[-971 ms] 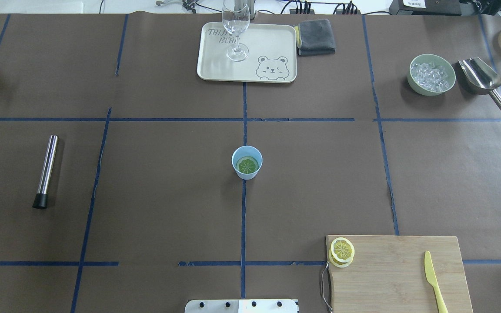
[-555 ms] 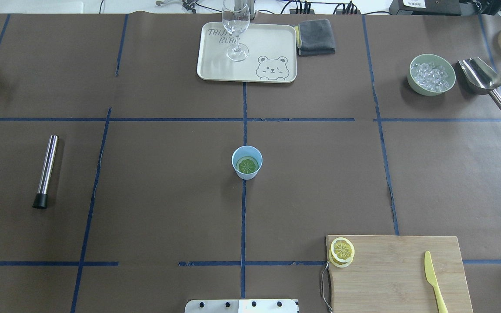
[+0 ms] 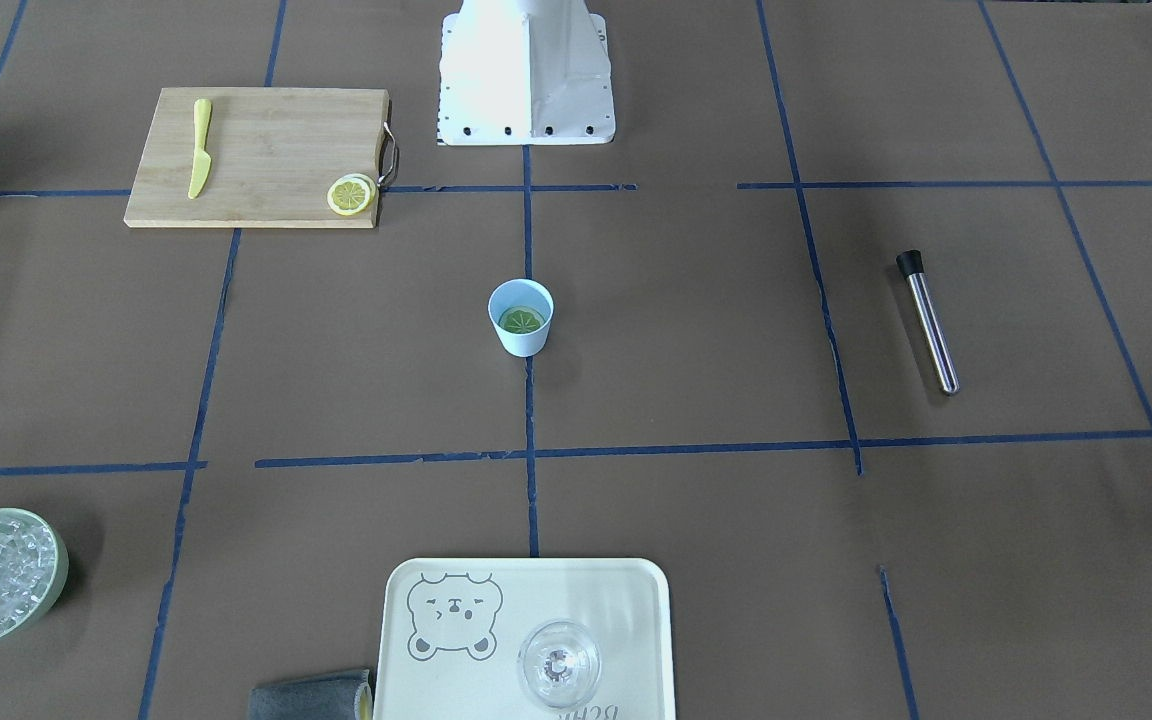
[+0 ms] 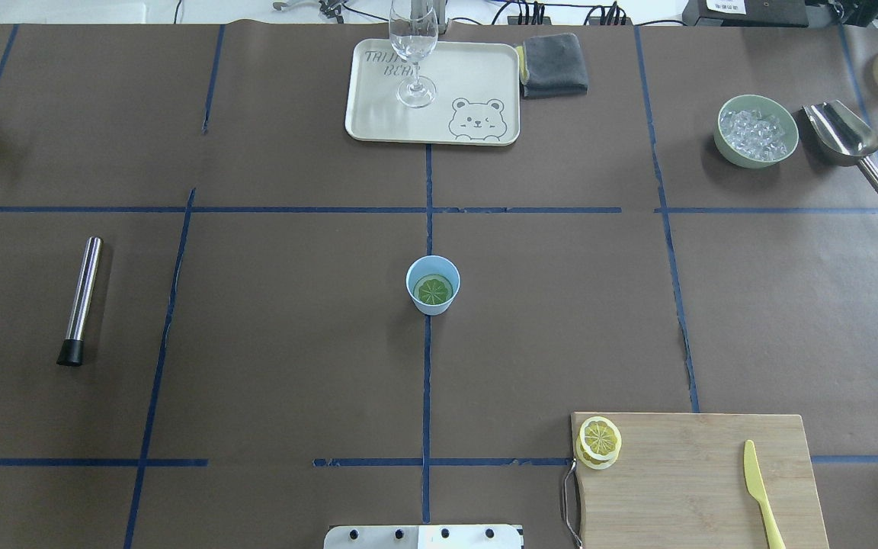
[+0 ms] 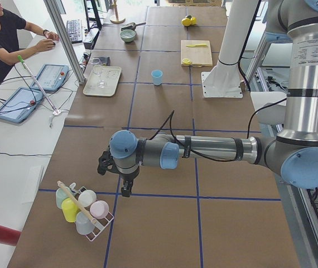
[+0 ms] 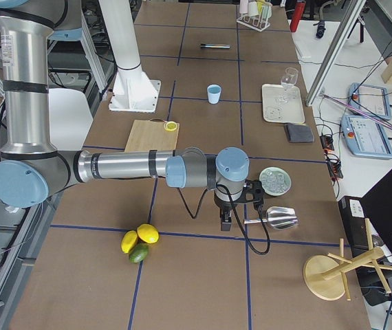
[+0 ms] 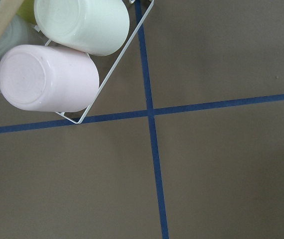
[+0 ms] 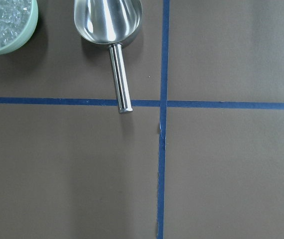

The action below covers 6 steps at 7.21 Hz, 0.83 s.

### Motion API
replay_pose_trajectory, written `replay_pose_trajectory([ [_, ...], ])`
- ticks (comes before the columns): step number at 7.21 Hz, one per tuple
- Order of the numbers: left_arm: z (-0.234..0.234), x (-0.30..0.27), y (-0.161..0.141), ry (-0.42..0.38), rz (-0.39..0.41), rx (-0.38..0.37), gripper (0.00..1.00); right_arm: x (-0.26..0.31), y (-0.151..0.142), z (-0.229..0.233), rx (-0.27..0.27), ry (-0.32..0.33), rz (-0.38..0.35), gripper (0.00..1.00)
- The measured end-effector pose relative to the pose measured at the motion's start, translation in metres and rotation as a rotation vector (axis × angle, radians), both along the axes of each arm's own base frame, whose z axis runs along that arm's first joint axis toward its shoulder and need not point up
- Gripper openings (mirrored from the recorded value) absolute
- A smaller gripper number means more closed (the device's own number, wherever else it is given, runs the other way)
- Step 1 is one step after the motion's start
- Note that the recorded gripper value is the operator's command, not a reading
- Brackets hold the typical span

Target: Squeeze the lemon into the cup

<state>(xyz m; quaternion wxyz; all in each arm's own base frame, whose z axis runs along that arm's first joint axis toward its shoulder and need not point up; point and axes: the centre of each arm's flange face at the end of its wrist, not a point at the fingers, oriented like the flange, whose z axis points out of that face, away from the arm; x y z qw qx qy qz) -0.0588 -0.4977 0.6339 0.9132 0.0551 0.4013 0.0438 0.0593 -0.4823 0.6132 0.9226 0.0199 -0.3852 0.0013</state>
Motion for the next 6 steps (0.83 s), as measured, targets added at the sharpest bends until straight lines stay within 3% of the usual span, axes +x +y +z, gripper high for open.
replay_pose_trajectory([
  [6, -0.0015, 0.0, -0.0003, 0.0, 0.0, 0.004, 1.0, -0.0002, -0.001, -0.0036, 0.008, -0.001, -0.001, 1.0],
])
